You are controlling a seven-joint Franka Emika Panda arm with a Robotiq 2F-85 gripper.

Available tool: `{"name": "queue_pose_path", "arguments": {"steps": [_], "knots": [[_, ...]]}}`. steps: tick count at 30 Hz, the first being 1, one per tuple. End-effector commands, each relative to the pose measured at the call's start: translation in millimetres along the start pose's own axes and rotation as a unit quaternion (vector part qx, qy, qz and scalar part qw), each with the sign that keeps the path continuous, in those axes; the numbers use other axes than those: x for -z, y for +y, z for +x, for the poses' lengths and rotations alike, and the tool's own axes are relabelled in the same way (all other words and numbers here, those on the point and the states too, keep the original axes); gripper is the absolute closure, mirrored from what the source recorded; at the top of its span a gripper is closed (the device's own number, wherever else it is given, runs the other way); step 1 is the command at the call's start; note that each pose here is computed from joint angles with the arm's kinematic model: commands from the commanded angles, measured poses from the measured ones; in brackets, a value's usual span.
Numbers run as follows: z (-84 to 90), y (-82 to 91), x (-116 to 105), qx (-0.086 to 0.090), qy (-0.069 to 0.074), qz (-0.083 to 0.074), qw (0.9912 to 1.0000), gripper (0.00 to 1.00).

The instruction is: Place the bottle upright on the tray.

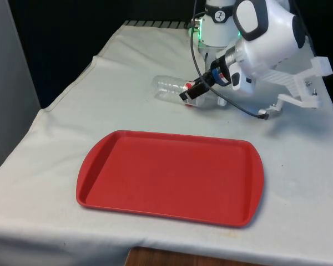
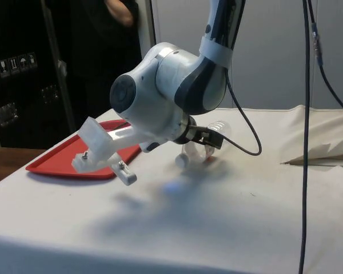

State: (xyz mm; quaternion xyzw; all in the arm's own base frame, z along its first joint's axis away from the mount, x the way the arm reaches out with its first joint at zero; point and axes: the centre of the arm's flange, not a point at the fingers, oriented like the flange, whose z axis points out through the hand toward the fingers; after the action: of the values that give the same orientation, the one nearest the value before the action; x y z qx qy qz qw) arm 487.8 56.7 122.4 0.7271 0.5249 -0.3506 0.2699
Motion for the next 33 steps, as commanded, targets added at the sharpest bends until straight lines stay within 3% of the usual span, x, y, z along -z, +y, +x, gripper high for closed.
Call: {"name": "queue_pose_path", "arguments": {"steps": [1,16,18,19,22,25,28,33], "knots": [[2.4,-0.1,0.5,-0.002,-0.002,-0.001,1.0,0.0],[9.6,-3.3,6.3,-0.008,0.004,-0.006,0.99994,0.01],[9.6,-3.3,6.3,-0.009,0.004,-0.006,0.99993,0.12],[10.0,-3.9,6.4,-0.01,0.004,-0.006,0.99993,0.3],[10.0,-3.8,6.9,-0.011,0.004,-0.006,0.99992,0.48],[10.3,-4.3,7.5,-0.01,0.003,-0.006,0.99992,0.57],[9.8,-4.0,8.3,-0.011,0.002,-0.007,0.99991,0.72],[6.8,-4.2,9.8,-0.01,-0.003,-0.004,0.99994,0.85]]}}
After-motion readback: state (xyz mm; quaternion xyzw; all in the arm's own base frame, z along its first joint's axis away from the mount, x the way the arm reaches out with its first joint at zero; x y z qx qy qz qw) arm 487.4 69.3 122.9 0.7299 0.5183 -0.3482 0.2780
